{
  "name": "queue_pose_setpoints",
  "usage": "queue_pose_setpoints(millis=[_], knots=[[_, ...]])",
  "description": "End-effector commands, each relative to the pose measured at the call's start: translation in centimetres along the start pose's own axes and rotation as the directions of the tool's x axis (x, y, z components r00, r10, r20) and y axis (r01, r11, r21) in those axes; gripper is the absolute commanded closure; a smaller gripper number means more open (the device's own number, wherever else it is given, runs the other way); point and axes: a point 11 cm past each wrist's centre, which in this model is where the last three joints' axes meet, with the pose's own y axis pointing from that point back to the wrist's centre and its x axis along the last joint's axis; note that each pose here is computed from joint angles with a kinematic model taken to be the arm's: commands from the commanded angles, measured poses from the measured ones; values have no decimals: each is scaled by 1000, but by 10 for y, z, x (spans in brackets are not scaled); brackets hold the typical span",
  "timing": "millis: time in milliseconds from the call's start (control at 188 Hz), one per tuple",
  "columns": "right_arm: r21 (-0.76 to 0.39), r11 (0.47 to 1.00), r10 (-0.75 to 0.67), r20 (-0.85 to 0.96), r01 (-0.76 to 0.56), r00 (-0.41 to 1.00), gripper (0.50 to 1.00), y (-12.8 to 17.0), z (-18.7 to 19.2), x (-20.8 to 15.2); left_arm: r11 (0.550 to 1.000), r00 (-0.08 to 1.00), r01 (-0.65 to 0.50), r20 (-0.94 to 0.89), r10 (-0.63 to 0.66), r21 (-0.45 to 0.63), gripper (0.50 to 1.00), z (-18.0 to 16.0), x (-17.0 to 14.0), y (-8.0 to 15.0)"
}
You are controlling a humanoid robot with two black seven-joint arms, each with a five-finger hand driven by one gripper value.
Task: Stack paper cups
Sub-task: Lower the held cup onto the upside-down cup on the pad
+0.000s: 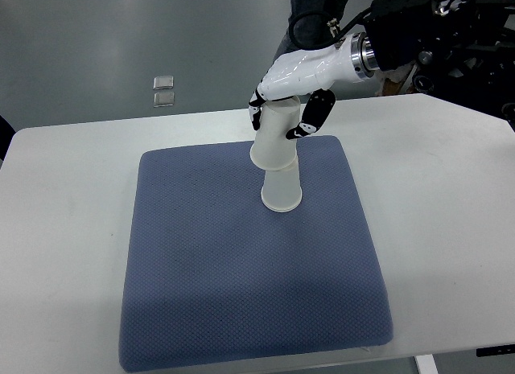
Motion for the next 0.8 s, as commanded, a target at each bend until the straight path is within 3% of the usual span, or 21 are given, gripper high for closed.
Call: queue_pose_setpoints(millis=[0, 797], knots=[[-3, 1000, -3, 7, 3, 1000, 926, -1, 2, -5, 1000, 1000, 0, 0, 0, 0, 500, 0, 0, 0], [2, 1000, -13, 21, 13, 1000, 924, -12, 0, -16, 1000, 1000, 0, 0, 0, 0, 500, 0, 0, 0]])
